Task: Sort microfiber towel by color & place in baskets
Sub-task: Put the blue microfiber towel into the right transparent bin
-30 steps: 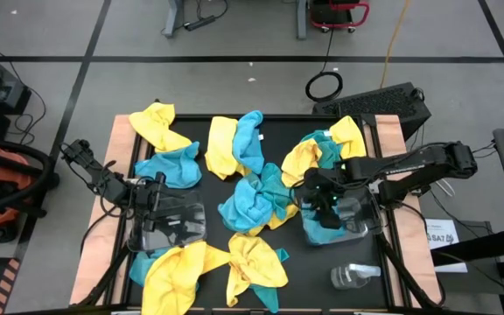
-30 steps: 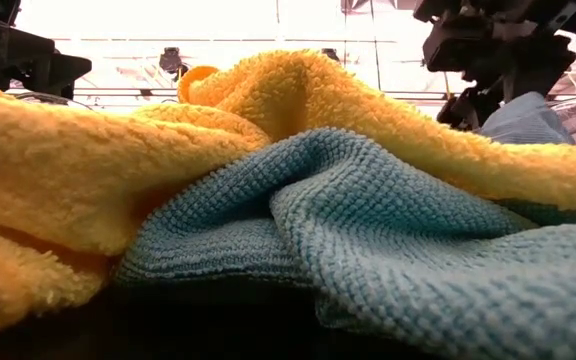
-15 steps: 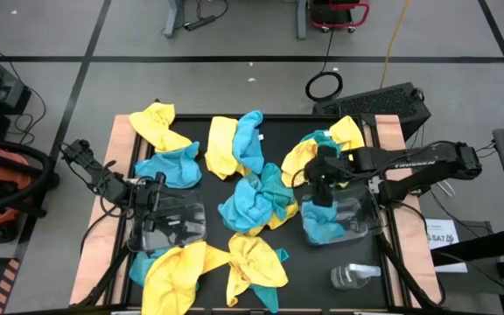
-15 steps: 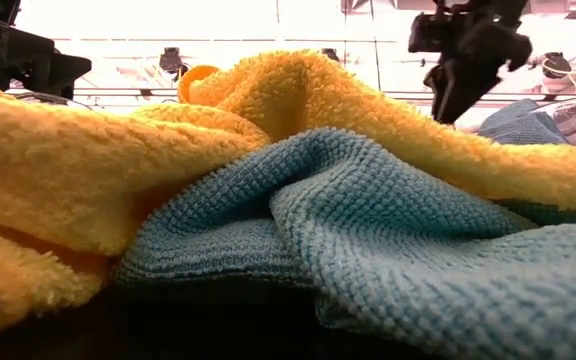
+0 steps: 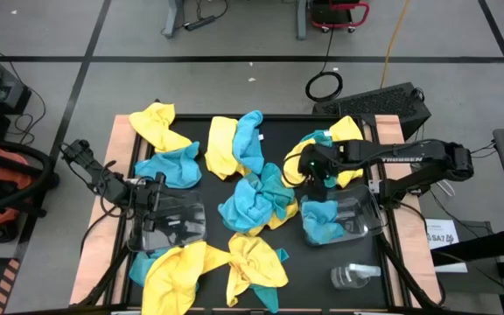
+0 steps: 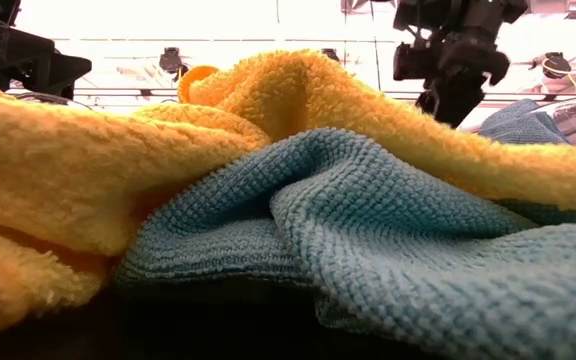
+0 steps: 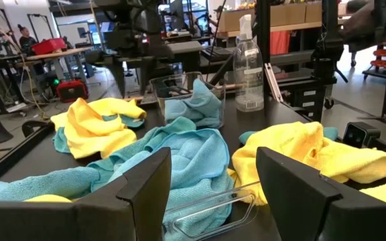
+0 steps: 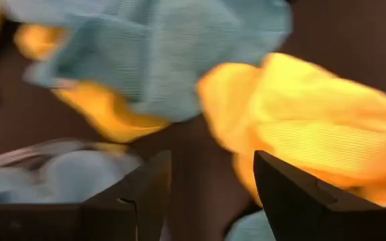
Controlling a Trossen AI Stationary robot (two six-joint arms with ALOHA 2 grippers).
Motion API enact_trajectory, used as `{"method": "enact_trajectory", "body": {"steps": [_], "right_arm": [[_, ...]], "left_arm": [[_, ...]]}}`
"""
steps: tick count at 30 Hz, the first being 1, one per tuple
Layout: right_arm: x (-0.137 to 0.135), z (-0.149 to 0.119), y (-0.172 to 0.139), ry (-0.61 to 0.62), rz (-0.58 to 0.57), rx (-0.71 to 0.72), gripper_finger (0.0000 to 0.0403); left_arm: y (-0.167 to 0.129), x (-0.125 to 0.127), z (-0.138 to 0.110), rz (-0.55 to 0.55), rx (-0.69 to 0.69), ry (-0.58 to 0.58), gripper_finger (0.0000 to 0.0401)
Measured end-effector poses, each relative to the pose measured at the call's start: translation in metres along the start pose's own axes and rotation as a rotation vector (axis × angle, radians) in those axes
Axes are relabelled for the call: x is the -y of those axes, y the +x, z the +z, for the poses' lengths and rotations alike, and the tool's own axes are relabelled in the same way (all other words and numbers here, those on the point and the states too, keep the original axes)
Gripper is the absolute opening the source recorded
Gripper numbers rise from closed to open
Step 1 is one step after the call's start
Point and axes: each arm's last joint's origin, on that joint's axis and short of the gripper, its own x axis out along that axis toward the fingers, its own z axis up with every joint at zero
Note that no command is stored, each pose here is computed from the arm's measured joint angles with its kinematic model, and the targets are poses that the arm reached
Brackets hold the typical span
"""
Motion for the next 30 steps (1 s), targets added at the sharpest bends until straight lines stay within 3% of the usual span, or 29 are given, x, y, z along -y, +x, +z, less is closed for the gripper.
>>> {"method": "enact_trajectory", "body": {"steps": [10,16,22,30], "right_arm": [[-0.037,-0.011,-0.018,-0.045,0.233,-0.006,0.0204],[-0.062,-0.019,-0.012,-0.091,0.292,-0.097,0.0203],[-0.08,-0.026,-0.006,-0.124,0.297,-0.17,0.0203],[-0.086,-0.031,0.012,-0.107,0.252,-0.155,0.0203]], "left_arm": [[0.0,0.0,0.0,0.0,0.0,0.0,0.0225],[0.0,0.0,0.0,0.0,0.0,0.0,0.0225],[0.0,0.0,0.0,0.0,0.0,0.0,0.0225],[0.0,0.0,0.0,0.0,0.0,0.0,0.0225]]}}
